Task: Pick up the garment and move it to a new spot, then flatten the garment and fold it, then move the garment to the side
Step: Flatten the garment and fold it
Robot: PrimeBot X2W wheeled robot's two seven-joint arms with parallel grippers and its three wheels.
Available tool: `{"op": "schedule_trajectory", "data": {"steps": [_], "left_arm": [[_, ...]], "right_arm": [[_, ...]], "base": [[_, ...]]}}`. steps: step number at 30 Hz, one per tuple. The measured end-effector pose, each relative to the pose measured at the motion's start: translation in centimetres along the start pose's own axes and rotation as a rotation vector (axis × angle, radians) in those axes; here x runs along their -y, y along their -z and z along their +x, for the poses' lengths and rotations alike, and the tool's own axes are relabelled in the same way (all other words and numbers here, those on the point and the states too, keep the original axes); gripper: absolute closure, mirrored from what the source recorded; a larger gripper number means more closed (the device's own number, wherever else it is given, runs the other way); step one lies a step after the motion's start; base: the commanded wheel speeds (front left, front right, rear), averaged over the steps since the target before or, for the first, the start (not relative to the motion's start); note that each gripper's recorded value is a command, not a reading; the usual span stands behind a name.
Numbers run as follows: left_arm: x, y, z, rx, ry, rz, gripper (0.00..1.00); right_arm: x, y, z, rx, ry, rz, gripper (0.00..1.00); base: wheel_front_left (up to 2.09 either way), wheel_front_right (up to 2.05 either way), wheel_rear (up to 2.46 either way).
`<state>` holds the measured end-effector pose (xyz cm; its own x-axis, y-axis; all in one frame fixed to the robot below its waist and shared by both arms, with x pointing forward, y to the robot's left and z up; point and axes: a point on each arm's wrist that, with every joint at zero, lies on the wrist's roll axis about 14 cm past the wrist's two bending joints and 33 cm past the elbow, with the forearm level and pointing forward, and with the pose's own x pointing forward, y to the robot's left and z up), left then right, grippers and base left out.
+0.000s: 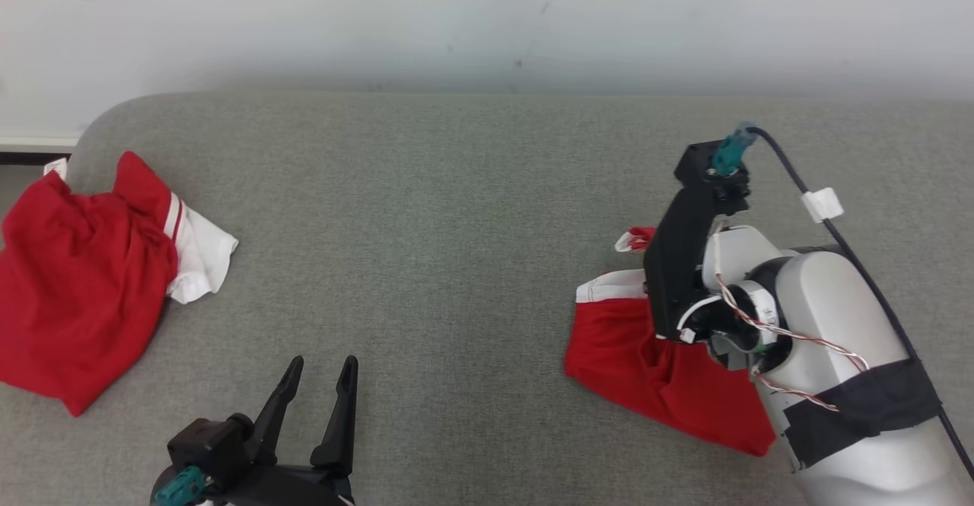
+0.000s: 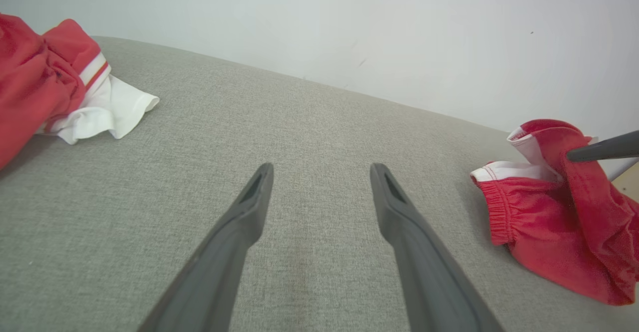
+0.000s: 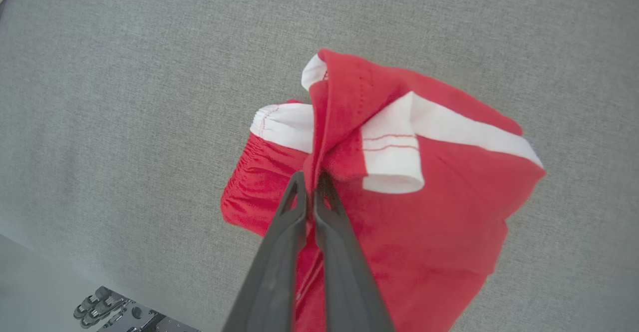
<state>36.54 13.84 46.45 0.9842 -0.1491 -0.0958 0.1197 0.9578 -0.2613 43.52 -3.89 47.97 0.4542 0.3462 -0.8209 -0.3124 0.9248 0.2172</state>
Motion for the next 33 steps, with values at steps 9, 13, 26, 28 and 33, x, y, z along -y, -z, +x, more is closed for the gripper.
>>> {"op": "schedule_trajectory", "data": {"steps": [9,13,26,28,33], "left_arm": [[-1.3,0.2,-0.5,-0.005,-0.048,-0.006,0.00],[-1.7,0.2,-0.6,-0.007,-0.058,-0.006,0.00],[-1.5,-0.1,-0.3,0.003,-0.049,-0.002,0.00],[-1.6,-0.3,-0.3,0.007,-0.049,0.003,0.00],[-1.8,-0.4,-0.6,0.012,-0.052,0.013,0.00]], "right_arm": [[-2.3,0.8,2.1,-0.058,-0.042,-0.044,1.00],[-2.6,0.6,2.3,-0.049,-0.041,-0.051,0.00],[-2.3,-3.1,0.3,0.171,-0.060,-0.013,0.00],[-1.8,-4.7,-1.0,0.274,-0.041,-0.015,0.00],[0.3,-6.7,-4.1,0.528,0.011,0.009,0.00]], "base": [[0.00,0.00,0.00],[0.00,0.00,0.00],[0.00,0.00,0.00],[0.00,0.00,0.00],[0.00,0.00,0.00]]}}
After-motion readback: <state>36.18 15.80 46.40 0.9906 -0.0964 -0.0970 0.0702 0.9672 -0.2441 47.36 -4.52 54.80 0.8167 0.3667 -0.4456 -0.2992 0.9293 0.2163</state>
